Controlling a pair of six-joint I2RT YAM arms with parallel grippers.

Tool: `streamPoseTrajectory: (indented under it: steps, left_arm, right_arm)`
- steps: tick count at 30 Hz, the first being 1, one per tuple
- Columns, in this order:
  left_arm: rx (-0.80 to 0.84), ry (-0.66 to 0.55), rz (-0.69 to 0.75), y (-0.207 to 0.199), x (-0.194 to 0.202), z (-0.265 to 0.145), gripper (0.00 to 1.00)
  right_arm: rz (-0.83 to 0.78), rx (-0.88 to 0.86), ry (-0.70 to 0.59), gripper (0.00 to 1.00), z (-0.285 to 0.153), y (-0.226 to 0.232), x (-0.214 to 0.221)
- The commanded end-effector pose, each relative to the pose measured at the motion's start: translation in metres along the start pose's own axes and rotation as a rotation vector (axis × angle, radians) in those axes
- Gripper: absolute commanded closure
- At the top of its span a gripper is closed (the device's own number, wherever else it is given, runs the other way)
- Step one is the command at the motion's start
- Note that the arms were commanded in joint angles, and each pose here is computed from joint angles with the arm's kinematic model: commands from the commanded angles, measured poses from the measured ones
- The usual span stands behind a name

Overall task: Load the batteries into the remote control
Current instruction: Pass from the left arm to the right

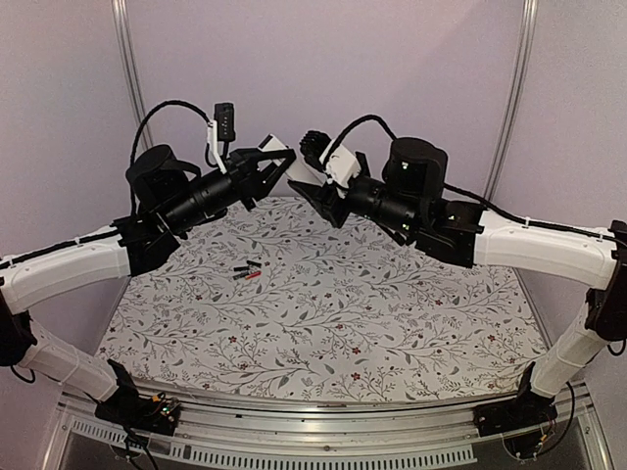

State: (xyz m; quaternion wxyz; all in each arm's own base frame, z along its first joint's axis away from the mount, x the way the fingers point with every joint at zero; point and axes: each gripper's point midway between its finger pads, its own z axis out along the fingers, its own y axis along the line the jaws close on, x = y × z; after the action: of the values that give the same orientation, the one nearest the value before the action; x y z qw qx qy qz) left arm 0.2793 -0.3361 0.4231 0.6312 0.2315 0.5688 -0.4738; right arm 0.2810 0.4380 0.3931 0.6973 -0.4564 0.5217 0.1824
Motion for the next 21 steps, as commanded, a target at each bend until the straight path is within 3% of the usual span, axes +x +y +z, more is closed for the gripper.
streamPoseTrajectory:
  steps: [1, 5, 9, 10, 11, 12, 13, 19, 21]
  left_arm:
    - [0.010, -0.030, -0.011, -0.007, -0.007, -0.004, 1.00]
    - [0.011, -0.026, -0.011, -0.007, -0.006, -0.005, 1.00]
    - [0.035, -0.017, 0.002, -0.012, -0.006, -0.006, 0.98]
    - [0.044, -0.016, 0.014, -0.014, -0.008, -0.007, 0.74]
    - [0.056, -0.016, 0.028, -0.016, -0.010, -0.010, 0.40]
    - [0.083, -0.019, 0.063, -0.022, -0.014, -0.014, 0.15]
    - [0.107, -0.022, 0.107, -0.026, -0.016, -0.020, 0.02]
    - [0.181, 0.061, 0.345, -0.042, -0.004, -0.042, 0.00]
    - [0.186, 0.099, 0.382, -0.042, 0.001, -0.043, 0.00]
  right_arm:
    - [-0.036, 0.123, 0.033, 0.60, 0.009, -0.017, 0.005]
    - [-0.036, 0.132, 0.040, 0.71, 0.010, -0.018, 0.007]
    - [-0.025, 0.127, 0.038, 0.96, 0.010, -0.018, 0.004]
    - [-0.018, 0.121, 0.037, 1.00, 0.010, -0.018, 0.002]
    - [-0.014, 0.101, 0.037, 1.00, 0.009, -0.017, 0.000]
    - [-0.011, 0.062, 0.035, 1.00, 0.009, -0.014, -0.002]
    - [-0.011, 0.003, 0.044, 1.00, 0.009, -0.007, 0.000]
    - [0.087, -0.528, -0.006, 1.00, -0.025, 0.036, -0.019]
    - [0.091, -0.608, -0.003, 1.00, -0.031, 0.047, -0.021]
